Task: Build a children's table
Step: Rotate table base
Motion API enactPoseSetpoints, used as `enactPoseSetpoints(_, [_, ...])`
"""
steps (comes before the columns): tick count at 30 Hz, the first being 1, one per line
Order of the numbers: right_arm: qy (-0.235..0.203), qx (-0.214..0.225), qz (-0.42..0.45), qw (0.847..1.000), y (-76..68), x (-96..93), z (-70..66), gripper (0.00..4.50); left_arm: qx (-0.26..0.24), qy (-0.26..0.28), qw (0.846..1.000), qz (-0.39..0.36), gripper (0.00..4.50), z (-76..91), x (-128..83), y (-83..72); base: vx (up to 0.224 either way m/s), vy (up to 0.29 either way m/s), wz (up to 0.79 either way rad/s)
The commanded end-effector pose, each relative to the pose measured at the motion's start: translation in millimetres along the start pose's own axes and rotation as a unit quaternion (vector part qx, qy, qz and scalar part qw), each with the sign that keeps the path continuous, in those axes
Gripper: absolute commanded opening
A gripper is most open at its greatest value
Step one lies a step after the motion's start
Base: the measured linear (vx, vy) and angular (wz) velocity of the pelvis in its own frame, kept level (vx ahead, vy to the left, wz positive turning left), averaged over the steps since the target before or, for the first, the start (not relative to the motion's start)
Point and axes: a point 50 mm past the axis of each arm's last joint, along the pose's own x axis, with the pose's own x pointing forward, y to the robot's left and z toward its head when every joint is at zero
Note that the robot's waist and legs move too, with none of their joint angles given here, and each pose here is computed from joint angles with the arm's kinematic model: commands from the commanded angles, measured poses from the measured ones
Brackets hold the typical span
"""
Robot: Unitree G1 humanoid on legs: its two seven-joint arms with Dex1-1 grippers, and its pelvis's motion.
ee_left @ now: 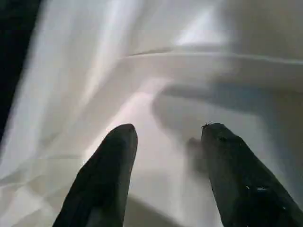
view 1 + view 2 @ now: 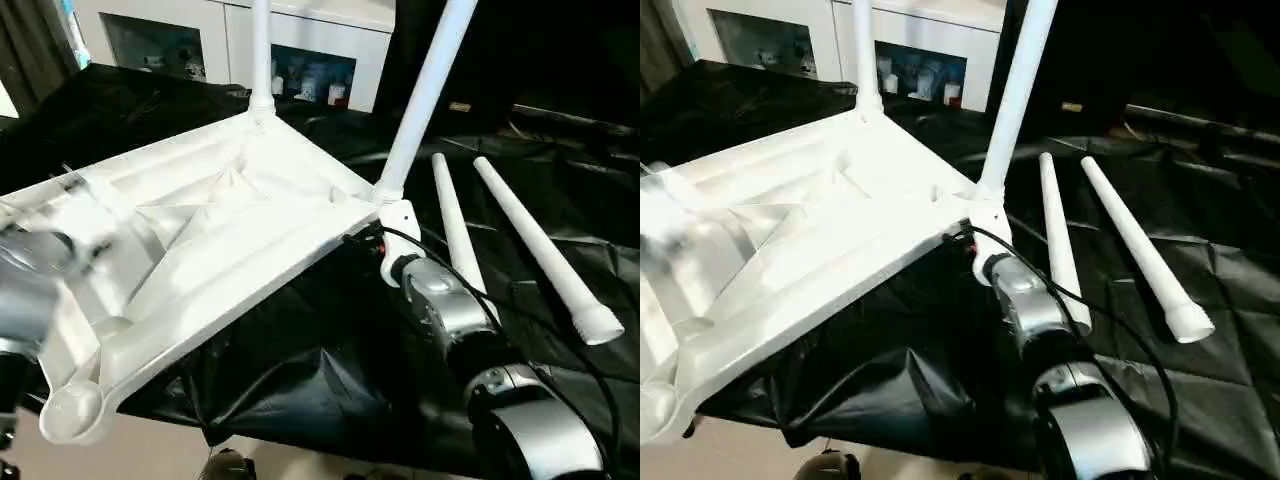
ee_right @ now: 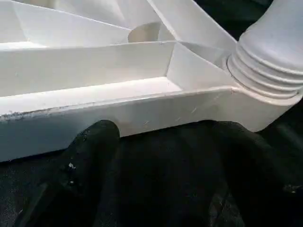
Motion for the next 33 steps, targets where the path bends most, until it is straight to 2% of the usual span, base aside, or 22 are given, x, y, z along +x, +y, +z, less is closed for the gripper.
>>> enactPoseSetpoints(1, [-0.005,-0.005,-0.003,1.0,-0.7,1.7,3.2,3.61,0.014,0.0,0.999,-0.035,2.48,3.1,-2,-6.1,0.0,0.0,0.0])
enactPoseSetpoints(3, [-0.005,-0.007,0.004,1.0,2.0,2.7,3.4,3.61,0.028,-0.005,0.998,-0.06,2.48,4.9,-4,-9.5,0.0,0.0,0.0])
enactPoseSetpoints(7, [-0.003,-0.015,0.017,1.0,5.5,4.1,2.6,3.61,0.033,-0.047,0.986,-0.154,2.48,17.8,-11,-26.9,0.0,0.0,0.0])
enactPoseSetpoints(8, [-0.003,-0.014,0.02,1.0,6.2,4.5,2.4,3.61,0.034,-0.072,0.976,-0.204,2.48,26.3,-16,-36.4,0.0,0.0,0.0])
enactPoseSetpoints(9, [-0.003,-0.014,0.021,1.0,6.3,4.6,2.5,3.61,0.039,-0.081,0.971,-0.222,2.48,28.8,-17,-39.6,0.0,0.0,0.0])
enactPoseSetpoints(10, [-0.003,-0.015,0.021,1.0,6.6,5.0,2.8,3.61,0.056,-0.105,0.958,-0.261,2.48,34.4,-21,-46.9,0.0,0.0,0.0])
enactPoseSetpoints(14, [-0.004,-0.016,0.025,1.0,7.4,5.7,3.4,3.61,0.084,-0.144,0.933,-0.32,2.48,45.5,-27,-59.2,0.0,0.0,0.0])
enactPoseSetpoints(15, [-0.005,-0.018,0.027,0.999,8.1,6.1,3.9,3.61,0.088,-0.161,0.923,-0.339,2.48,52.7,-28,-63.8,0.0,0.0,0.0])
enactPoseSetpoints(16, [-0.006,-0.02,0.031,0.999,9.0,6.5,4.9,3.61,0.095,-0.189,0.906,-0.367,2.48,66.0,-28,-70.7,0.0,0.0,0.0])
enactPoseSetpoints(17, [-0.007,-0.021,0.034,0.999,9.5,6.8,5.5,3.61,0.097,-0.2,0.898,-0.38,2.48,72.5,-28,-73.9,0.0,0.0,0.0])
enactPoseSetpoints(21, [-0.01,-0.024,0.04,0.999,10.3,7.2,7.0,3.61,0.098,-0.233,0.882,-0.397,2.48,90.2,-23,-80.1,0.0,0.0,0.0])
enactPoseSetpoints(24, [-0.012,-0.027,0.039,0.999,9.2,7.2,8.1,3.61,0.103,-0.249,0.881,-0.39,2.48,102.4,-9,-82.6,0.0,0.0,0.0])
enactPoseSetpoints(26, [-0.015,-0.029,0.033,0.999,5.0,6.1,8.5,3.61,0.117,-0.255,0.886,-0.369,2.48,111.9,5,-83.4,0.0,0.0,0.0])
enactPoseSetpoints(30, [-0.021,-0.033,0.021,0.999,-3.5,3.0,8.5,3.61,0.108,-0.265,0.891,-0.353,2.48,126.0,17,-84.4,0.0,0.0,0.0])
enactPoseSetpoints(33, [-0.028,-0.032,0.005,0.999,-12.2,0.0,9.9,3.61,0.104,-0.266,0.902,-0.325,2.48,132.7,28,-83.1,0.0,0.0,0.0])
